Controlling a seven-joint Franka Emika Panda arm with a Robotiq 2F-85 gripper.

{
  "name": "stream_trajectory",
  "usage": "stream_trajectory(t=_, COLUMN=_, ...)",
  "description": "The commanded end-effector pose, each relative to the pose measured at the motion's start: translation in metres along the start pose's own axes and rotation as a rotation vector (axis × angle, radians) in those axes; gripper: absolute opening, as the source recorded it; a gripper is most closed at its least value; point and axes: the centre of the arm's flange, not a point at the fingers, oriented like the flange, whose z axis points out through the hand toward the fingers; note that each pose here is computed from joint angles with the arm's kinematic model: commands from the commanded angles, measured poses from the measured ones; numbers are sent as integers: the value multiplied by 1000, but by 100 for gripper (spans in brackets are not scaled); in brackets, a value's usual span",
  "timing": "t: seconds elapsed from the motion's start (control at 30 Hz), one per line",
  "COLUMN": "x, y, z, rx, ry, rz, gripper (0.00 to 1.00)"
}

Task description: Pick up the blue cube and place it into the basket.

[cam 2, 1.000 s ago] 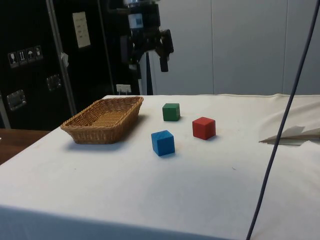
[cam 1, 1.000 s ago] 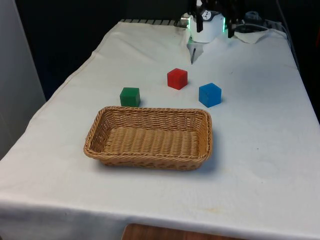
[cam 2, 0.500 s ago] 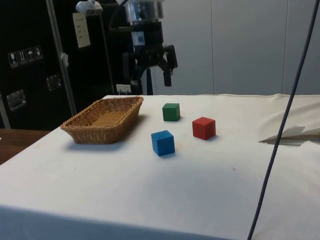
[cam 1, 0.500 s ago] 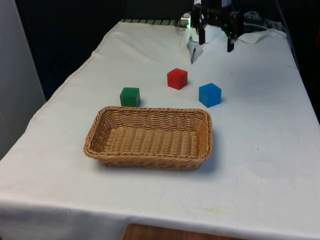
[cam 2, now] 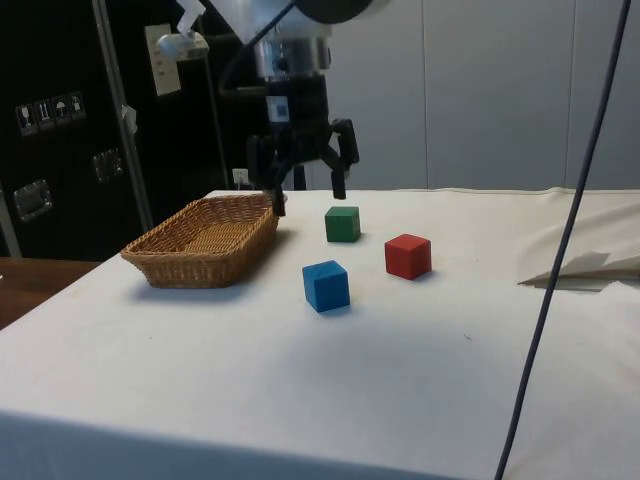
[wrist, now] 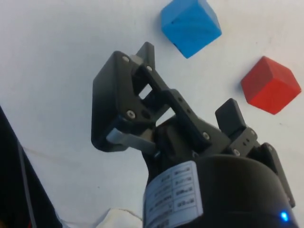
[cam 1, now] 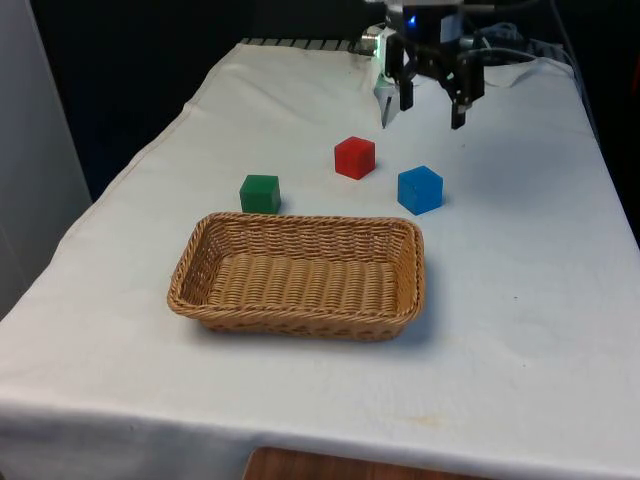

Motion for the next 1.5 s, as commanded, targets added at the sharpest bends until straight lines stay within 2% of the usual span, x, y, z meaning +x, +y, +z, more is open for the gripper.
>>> stream_trajectory(t=0.0, x=0, y=-1, z=3, rx=8, ry=7, rz=14, gripper=100)
stream_trajectory(t=0.13, x=0, y=-1, z=11, rx=8, ry=8, rz=40, gripper=100)
stream_trajectory(t=0.17, x=0, y=0, z=11, rx=-1, ry=0, rz=32, gripper=100)
stream_trajectory(t=0.2, x=-1, y=-1, z=15, rx=7, ry=7, rz=51, gripper=100)
stream_trajectory(t=0.3, x=-1, y=-1, z=21, rx=7, ry=8, rz=71, gripper=100)
stream_trajectory(t=0.43, x=-3, y=0, z=28, rx=8, ry=10, rz=93, gripper=100)
stream_trajectory(t=0.47, x=-2, y=0, z=27, rx=0, ry=3, rz=81, gripper=100)
stream_trajectory(t=0.5, x=-4, y=0, z=30, rx=9, ry=12, rz=101, gripper=100)
stream_trajectory(t=0.67, x=-7, y=1, z=35, rx=9, ry=13, rz=122, gripper=100)
stream_trajectory(t=0.77, x=-7, y=2, z=35, rx=1, ry=5, rz=119, gripper=100)
stream_trajectory(t=0.8, x=-7, y=2, z=36, rx=8, ry=12, rz=126, gripper=100)
stream_trajectory(t=1.0, x=-6, y=2, z=40, rx=4, ry=5, rz=125, gripper=100)
stream_trajectory(t=1.1, x=-7, y=4, z=42, rx=-8, ry=-3, rz=123, gripper=100)
stream_trajectory(t=1.13, x=-5, y=2, z=47, rx=-1, ry=-1, rz=129, gripper=100)
stream_trajectory(t=1.37, x=1, y=-1, z=63, rx=-7, ry=-3, rz=142, gripper=100)
stream_trajectory(t=1.4, x=0, y=0, z=61, rx=-14, ry=-8, rz=134, gripper=100)
stream_trajectory(t=1.47, x=2, y=-2, z=67, rx=-7, ry=-3, rz=146, gripper=100)
